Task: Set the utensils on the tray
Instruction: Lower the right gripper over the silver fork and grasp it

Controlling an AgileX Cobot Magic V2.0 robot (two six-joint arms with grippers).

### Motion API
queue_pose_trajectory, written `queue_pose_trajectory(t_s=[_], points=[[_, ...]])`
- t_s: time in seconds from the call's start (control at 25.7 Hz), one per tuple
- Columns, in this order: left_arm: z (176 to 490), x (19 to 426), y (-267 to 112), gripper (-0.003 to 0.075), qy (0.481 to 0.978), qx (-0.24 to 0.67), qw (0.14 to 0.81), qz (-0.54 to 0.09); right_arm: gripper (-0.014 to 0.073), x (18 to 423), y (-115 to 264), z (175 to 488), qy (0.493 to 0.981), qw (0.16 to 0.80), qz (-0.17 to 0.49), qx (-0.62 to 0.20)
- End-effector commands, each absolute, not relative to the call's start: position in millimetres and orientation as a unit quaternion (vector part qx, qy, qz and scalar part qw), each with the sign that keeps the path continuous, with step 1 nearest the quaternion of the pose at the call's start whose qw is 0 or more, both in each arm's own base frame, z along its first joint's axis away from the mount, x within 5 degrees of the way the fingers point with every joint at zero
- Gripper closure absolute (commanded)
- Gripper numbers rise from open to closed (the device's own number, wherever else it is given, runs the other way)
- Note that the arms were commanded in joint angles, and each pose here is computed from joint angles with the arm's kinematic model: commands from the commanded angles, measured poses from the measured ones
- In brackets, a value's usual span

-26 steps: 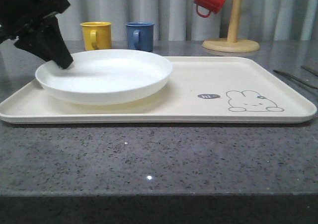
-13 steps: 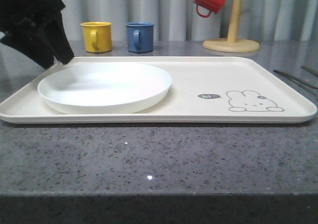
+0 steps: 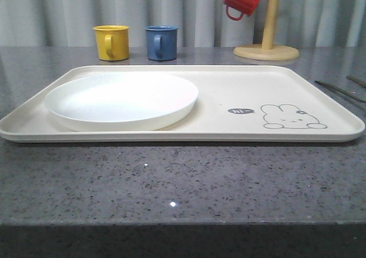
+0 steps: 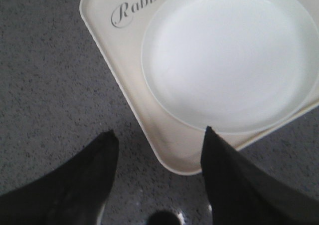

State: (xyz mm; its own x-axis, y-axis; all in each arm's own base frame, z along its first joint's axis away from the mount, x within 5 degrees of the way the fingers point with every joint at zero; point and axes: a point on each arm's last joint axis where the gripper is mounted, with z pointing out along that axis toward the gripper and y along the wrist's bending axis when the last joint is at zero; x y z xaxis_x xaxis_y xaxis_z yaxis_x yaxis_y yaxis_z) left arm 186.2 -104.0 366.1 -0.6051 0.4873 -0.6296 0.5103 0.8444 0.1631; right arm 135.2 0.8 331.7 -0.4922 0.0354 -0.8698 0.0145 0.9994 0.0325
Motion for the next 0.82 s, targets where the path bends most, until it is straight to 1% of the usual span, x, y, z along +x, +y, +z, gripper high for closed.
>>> queue_pose_trajectory(t_s=[0.0,0.16,0.27,0.47,0.58,0.62,0.7,0.78], points=[[373.3,163.0,-96.0,0.0351,0.881,0.262,0.391,-0.048,0.0151,138.3,0.4,345.5,0.840,0.542,0.004,0.008],[366.3,144.4,-85.0,0.0351,0.879,0.258,0.396,-0.059,0.0151,138.5,0.9,348.6,0.845,0.534,0.010,0.011],[366.3,138.2,-80.7,0.0351,0.877,0.257,0.402,-0.061,0.0151,146.7,1.9,354.5,0.872,0.489,0.016,0.014],[365.4,139.0,-81.3,0.0351,0.878,0.258,0.399,-0.060,0.0151,179.8,3.7,359.4,0.919,0.394,0.015,0.011],[364.7,139.9,-81.9,0.0351,0.879,0.258,0.397,-0.059,0.0153,204.8,14.2,354.5,0.937,0.348,0.016,-0.026],[364.2,140.6,-82.2,0.0351,0.879,0.258,0.396,-0.058,0.0153,214.6,16.0,352.2,0.943,0.332,0.008,-0.036],[364.1,140.7,-82.3,0.0351,0.879,0.259,0.395,-0.058,0.0153,232.6,16.1,350.0,0.949,0.312,-0.003,-0.040],[363.9,140.9,-82.4,0.0351,0.880,0.259,0.395,-0.058,0.0153,252.7,18.5,342.8,0.959,0.282,0.001,-0.039]])
